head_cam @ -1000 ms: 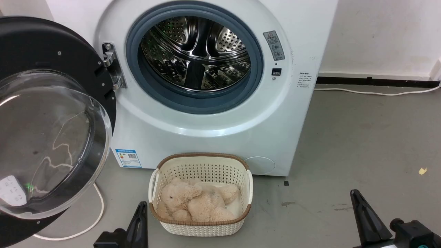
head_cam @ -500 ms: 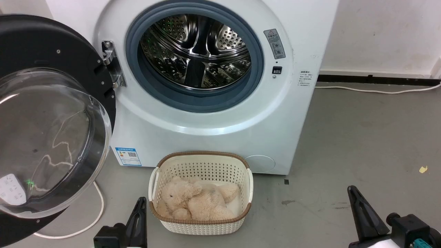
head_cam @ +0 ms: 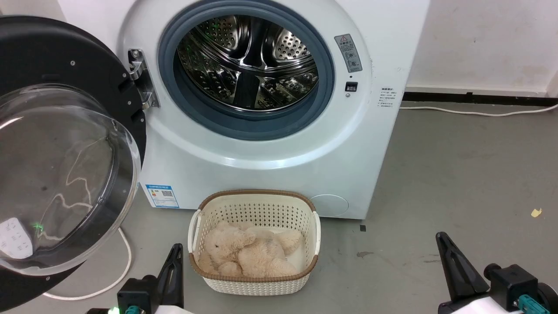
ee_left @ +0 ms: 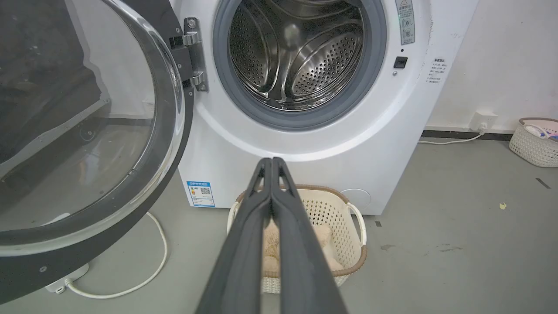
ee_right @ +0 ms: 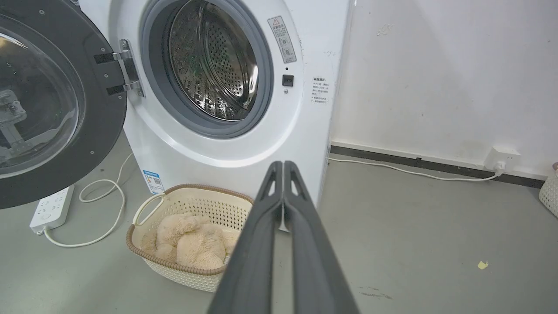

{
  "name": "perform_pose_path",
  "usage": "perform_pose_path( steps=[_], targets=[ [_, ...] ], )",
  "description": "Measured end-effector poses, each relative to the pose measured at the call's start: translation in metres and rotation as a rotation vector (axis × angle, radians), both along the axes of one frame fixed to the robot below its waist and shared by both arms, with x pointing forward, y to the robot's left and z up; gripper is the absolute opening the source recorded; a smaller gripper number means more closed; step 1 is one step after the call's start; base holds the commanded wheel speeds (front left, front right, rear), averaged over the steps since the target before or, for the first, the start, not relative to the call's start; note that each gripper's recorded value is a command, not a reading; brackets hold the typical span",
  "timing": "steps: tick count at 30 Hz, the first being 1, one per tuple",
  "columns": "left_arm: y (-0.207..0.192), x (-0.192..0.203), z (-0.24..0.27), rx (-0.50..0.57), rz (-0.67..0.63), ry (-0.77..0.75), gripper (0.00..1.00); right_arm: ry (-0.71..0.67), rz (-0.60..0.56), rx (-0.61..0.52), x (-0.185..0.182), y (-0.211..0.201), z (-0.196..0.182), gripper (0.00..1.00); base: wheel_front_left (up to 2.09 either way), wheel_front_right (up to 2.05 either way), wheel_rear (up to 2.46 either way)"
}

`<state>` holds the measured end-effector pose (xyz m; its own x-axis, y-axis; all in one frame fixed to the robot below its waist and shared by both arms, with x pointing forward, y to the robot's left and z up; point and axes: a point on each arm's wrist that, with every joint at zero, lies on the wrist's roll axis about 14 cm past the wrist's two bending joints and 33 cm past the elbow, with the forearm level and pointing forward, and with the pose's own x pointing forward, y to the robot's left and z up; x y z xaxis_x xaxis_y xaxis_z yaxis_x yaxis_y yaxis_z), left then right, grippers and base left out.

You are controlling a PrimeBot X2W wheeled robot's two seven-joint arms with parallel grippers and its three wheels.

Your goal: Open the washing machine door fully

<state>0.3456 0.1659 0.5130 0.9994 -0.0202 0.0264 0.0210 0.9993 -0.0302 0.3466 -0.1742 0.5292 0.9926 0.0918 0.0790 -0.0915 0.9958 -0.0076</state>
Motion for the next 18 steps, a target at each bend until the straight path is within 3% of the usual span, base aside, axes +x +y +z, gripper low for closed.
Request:
perform_pose_path(
  steps=[18],
  targets=[
    [0.0025,0.0068,0.0020,0.019,0.006,0.014,0.00,0.031,0.010,-0.020,0.0061,0.0036,-0.0030,0.00,0.00,0.00,0.00]
  ],
)
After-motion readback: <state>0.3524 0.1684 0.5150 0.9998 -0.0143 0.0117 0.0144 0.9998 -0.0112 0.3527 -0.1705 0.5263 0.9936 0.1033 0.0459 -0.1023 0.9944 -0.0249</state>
